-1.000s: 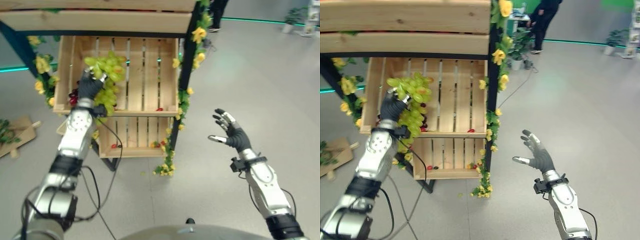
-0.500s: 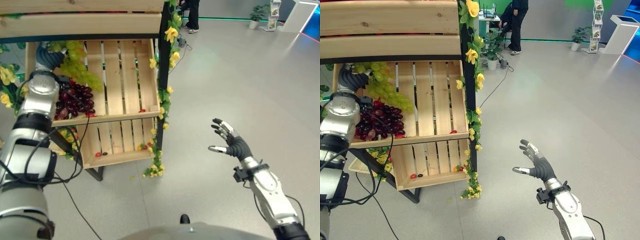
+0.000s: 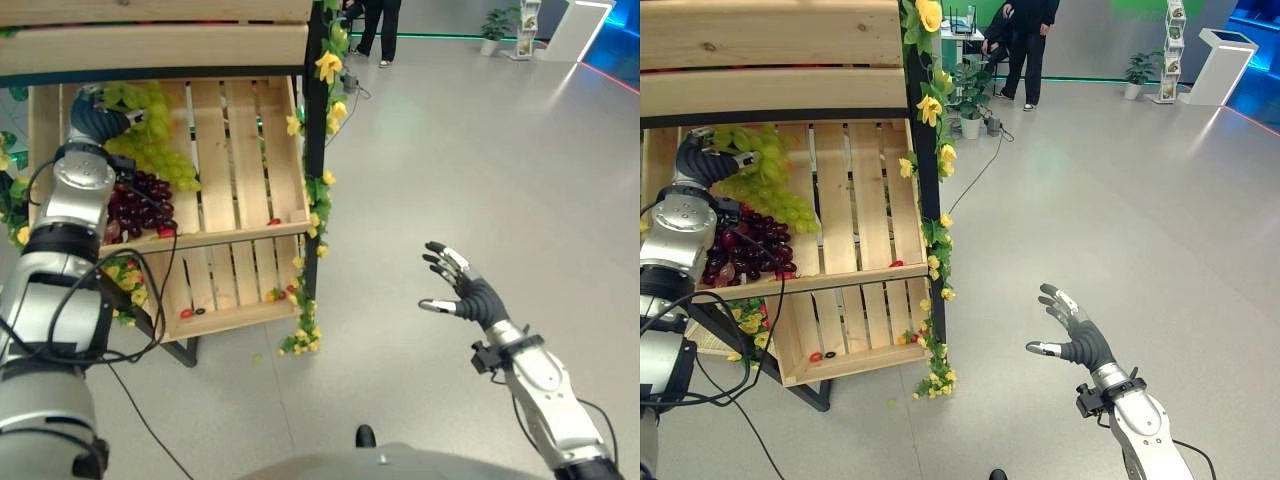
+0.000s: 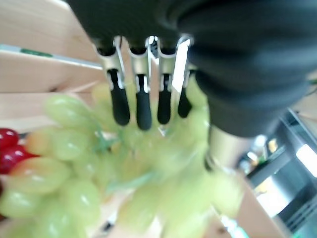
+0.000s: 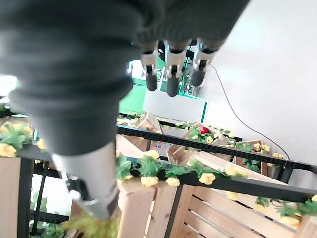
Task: Pick up the fruits from the basket on one side to the basket on the other side
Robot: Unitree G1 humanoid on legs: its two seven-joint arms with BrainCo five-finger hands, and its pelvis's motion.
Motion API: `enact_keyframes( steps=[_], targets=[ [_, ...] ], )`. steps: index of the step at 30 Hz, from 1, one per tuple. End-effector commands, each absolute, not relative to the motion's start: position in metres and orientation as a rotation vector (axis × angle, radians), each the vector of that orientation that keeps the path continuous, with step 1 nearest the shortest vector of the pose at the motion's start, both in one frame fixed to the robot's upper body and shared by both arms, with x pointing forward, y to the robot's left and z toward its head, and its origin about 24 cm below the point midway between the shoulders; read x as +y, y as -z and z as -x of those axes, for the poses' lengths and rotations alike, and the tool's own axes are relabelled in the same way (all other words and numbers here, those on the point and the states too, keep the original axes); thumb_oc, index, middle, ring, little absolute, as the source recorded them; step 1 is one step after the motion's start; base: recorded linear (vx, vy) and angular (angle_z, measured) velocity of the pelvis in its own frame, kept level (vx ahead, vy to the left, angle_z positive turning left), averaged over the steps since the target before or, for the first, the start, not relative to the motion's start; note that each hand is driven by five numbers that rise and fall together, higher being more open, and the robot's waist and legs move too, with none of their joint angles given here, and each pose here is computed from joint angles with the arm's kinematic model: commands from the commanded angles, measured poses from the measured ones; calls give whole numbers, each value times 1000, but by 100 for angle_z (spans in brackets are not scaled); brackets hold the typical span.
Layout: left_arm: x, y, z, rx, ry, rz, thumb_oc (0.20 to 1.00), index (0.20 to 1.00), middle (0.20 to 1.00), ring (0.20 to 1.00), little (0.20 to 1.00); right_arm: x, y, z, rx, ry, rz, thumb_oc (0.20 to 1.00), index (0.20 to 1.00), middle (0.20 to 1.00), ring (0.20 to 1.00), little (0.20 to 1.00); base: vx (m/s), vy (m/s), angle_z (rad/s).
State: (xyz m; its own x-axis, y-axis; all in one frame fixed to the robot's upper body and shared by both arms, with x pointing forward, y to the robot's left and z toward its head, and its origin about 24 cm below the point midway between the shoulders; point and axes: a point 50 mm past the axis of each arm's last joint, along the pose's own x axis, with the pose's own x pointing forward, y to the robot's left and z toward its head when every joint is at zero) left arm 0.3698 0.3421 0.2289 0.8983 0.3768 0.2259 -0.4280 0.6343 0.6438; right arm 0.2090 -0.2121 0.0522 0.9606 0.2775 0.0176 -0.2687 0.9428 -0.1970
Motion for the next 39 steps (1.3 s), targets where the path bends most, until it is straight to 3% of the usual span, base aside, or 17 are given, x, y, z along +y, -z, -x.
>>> enact_keyframes(
  steps=[1, 4, 5, 7, 8, 12, 15, 21, 26, 32, 33, 39],
  targets=[
    [332, -292, -377, -198, -480, -745, 1000, 1000, 1000, 1000, 1000, -226, -97, -215, -253, -251, 211, 1000, 1000, 1000, 1000, 1000, -35, -9, 1],
    [329, -290, -379, -145, -450, -855, 1000, 1000, 1000, 1000, 1000, -226, -96, -217, -250, -250, 209, 1000, 1000, 1000, 1000, 1000, -49, -14, 1],
    [325, -293, -381, -84, -410, -1134, 1000, 1000, 1000, 1000, 1000, -228, -97, -216, -253, -248, 213, 1000, 1000, 1000, 1000, 1000, -48, -15, 1],
    [324, -293, -381, -57, -408, -1266, 1000, 1000, 1000, 1000, 1000, -228, -96, -216, -250, -246, 217, 1000, 1000, 1000, 1000, 1000, -35, -16, 6],
    [322, -294, -382, 8, -394, -1572, 1000, 1000, 1000, 1000, 1000, -228, -96, -215, -253, -247, 235, 1000, 1000, 1000, 1000, 1000, -35, -20, 11],
    [304, -285, -387, 19, -250, -1948, 1000, 1000, 1000, 1000, 1000, -230, -99, -211, -270, -248, 251, 1000, 1000, 1000, 1000, 1000, -12, -8, 11],
    [310, -282, -384, -9, -270, -1795, 1000, 1000, 1000, 1000, 1000, -229, -100, -208, -274, -256, 247, 1000, 1000, 1000, 1000, 1000, -5, 0, 3],
    [289, -294, -382, -161, -267, -1780, 1000, 1000, 1000, 1000, 1000, -234, -95, -205, -252, -221, 271, 1000, 1000, 1000, 1000, 1000, -3, -9, 7],
    [290, -293, -365, -373, -326, -1386, 1000, 1000, 1000, 1000, 1000, -233, -91, -206, -247, -207, 247, 1000, 1000, 1000, 1000, 1000, 7, -8, 9],
    [284, -257, -322, -590, -287, -955, 1000, 1000, 1000, 1000, 1000, -236, -91, -207, -254, -162, 242, 1000, 1000, 1000, 1000, 1000, 14, -2, 3],
    [283, -231, -302, -649, -290, -744, 1000, 1000, 1000, 1000, 1000, -236, -89, -209, -263, -139, 218, 1000, 1000, 1000, 1000, 1000, 7, 5, -5],
    [275, -178, -258, -622, -234, -418, 1000, 1000, 1000, 1000, 1000, -237, -89, -210, -284, -101, 185, 1000, 1000, 1000, 1000, 1000, 13, 1, 4]
  ],
)
